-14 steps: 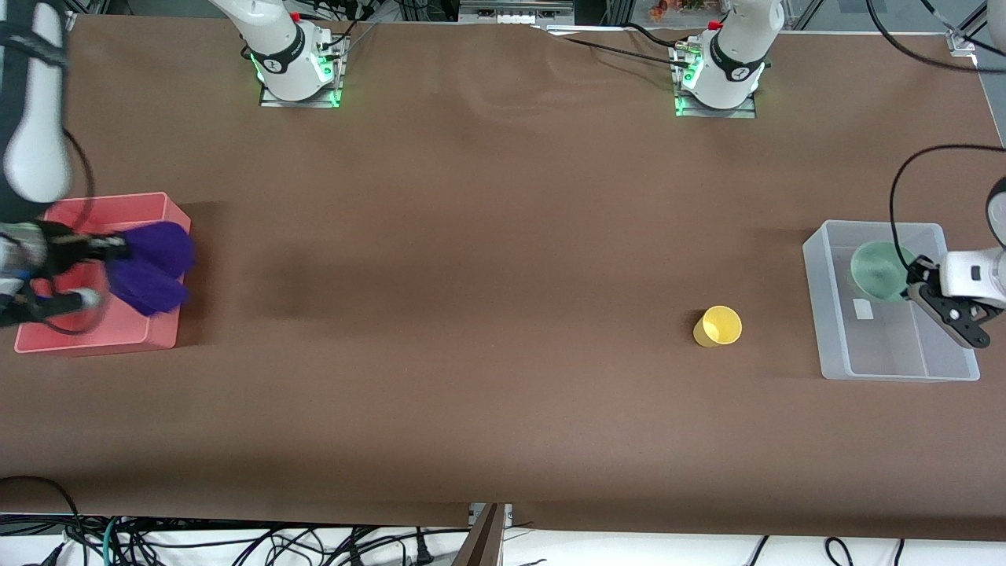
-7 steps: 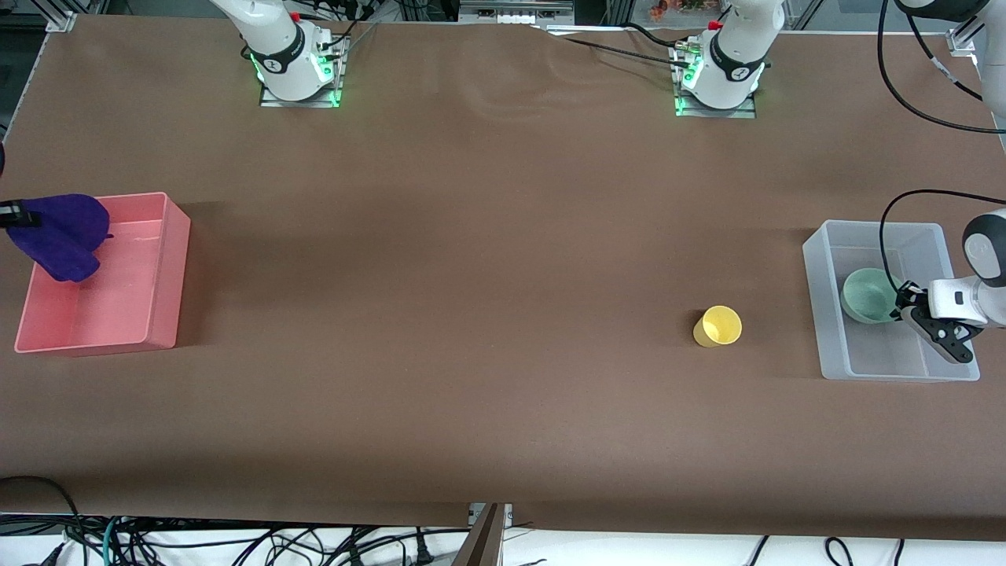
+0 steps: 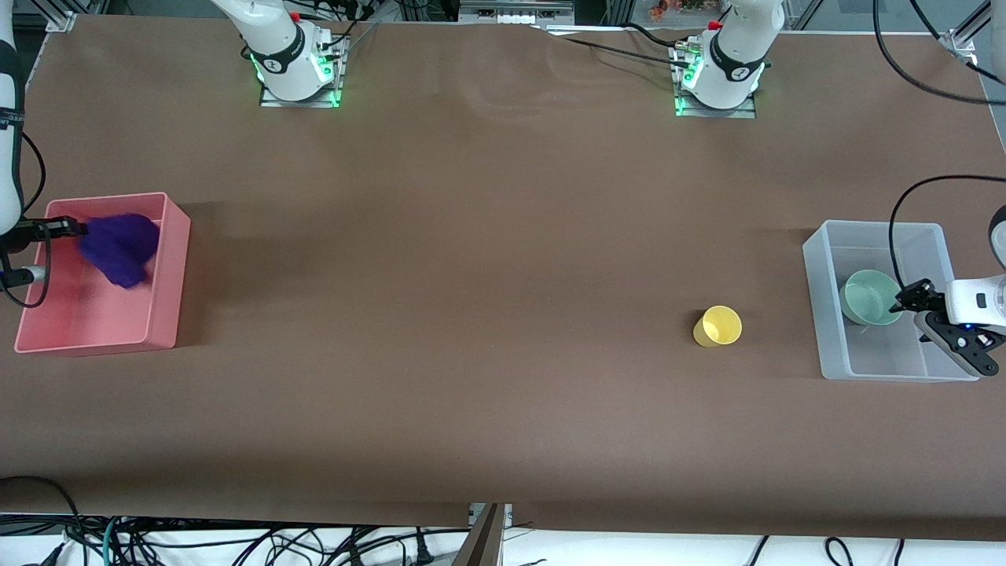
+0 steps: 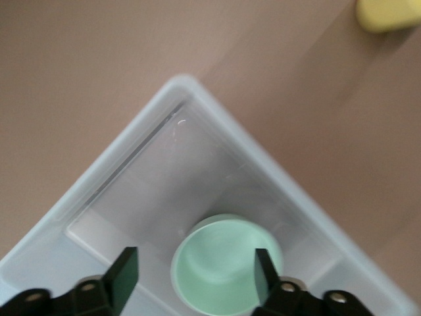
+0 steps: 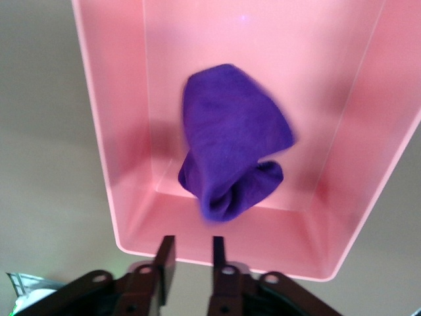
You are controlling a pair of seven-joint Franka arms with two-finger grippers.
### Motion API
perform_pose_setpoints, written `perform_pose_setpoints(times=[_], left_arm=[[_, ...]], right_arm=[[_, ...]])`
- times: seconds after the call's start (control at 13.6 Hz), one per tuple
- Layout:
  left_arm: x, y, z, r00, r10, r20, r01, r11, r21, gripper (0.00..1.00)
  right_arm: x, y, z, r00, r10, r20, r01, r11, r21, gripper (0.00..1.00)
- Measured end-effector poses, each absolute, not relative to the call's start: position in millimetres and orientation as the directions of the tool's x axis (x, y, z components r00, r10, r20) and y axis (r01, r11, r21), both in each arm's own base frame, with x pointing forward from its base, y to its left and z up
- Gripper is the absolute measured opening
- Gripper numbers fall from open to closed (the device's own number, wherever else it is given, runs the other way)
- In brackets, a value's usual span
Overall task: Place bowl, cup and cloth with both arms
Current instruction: 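Release the bowl in the clear bin and grasp the yellow cup with the left gripper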
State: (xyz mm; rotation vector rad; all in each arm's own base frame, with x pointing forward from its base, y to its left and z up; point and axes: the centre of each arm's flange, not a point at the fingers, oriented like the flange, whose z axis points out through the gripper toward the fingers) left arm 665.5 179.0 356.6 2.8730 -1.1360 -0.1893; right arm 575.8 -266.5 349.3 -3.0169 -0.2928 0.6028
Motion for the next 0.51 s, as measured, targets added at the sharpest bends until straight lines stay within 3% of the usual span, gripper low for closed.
perform_pose_setpoints(times=[0.07, 0.15, 0.44, 0.51], left_arm=[[670, 147, 373, 0.760, -0.641, -0.108, -0.635, -0.767, 0.093, 0.97], [674, 115, 380, 0.793, -0.598, -0.118, -0.591, -0.802, 0.090, 1.00], [686, 10, 338, 0.855, -0.490, -0.171, -0.481, -0.872, 0.095, 1.00], [687, -4, 318, 0.857, -0.484, -0.176, -0.473, -0.875, 0.101, 1.00]], right_arm=[[584, -263, 366, 0.916, 0.200, -0.348, 0.184, -0.980, -0.079, 0.45], [594, -255, 389, 0.922, 0.214, -0.323, 0.200, -0.977, -0.075, 0.57], [635, -155, 489, 0.914, 0.327, -0.242, 0.315, -0.945, -0.087, 0.99], [640, -127, 505, 0.926, 0.301, -0.226, 0.291, -0.954, -0.076, 1.00]])
